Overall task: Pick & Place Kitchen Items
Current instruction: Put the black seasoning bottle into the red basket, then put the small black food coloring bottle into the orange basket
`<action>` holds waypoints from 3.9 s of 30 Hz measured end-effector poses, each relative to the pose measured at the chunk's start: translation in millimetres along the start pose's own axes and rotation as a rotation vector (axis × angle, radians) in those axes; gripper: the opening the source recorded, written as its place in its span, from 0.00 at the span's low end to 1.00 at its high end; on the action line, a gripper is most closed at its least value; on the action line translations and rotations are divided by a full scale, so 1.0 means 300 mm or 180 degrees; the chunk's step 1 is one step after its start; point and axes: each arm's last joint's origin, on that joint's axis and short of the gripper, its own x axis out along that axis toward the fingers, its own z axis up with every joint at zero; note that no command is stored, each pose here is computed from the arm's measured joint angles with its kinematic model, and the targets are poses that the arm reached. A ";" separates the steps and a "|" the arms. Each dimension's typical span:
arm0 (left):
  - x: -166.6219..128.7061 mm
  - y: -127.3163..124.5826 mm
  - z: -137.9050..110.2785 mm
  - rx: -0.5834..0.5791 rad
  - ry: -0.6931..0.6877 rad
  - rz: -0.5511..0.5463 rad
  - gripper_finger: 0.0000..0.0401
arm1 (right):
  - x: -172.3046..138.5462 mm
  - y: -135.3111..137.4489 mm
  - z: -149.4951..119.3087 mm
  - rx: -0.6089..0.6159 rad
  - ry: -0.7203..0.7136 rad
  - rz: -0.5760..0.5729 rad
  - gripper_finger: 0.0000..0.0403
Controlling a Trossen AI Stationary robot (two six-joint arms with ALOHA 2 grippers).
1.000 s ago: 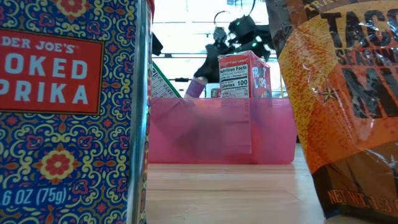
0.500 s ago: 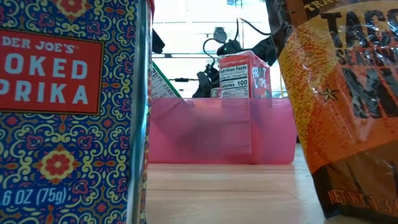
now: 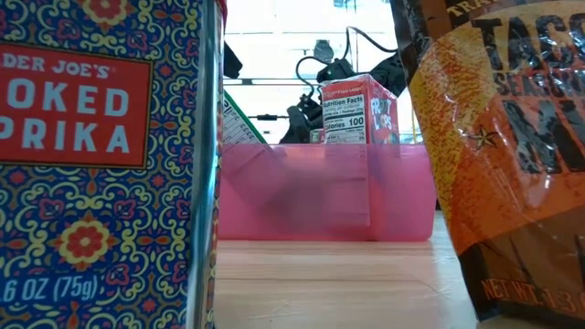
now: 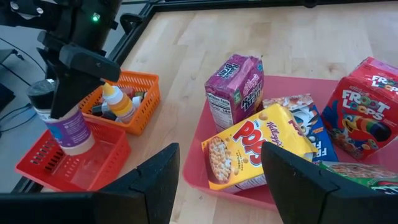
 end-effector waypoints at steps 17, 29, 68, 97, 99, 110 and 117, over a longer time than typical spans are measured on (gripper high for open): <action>0.000 0.000 0.000 -0.0002 0.0001 0.0001 0.57 | 0.003 0.019 -0.003 -0.0104 0.0018 0.0116 0.65; -0.001 0.000 -0.018 0.0044 0.0167 0.0006 0.57 | -0.025 0.085 0.038 -0.0227 -0.0117 0.0238 0.67; -0.163 0.089 -0.254 -0.3232 0.2150 0.2077 0.57 | -0.167 0.557 -0.270 -0.1388 0.0957 0.1223 0.65; -0.056 0.047 -0.472 -0.3867 0.2950 0.2360 0.57 | -0.501 0.524 -0.202 -0.1548 0.0207 0.0481 0.65; -0.059 0.050 -0.494 -0.3922 0.2996 0.2484 0.57 | -0.522 0.517 -0.199 -0.1495 0.0100 0.0480 0.65; -0.038 0.088 -0.534 -0.4087 0.2841 0.2656 0.57 | -0.574 0.504 -0.232 -0.1437 0.0034 0.0527 0.65; -0.011 0.102 -0.602 -0.4257 0.2843 0.2467 0.54 | -0.574 0.504 -0.234 -0.1443 0.0038 0.0525 0.65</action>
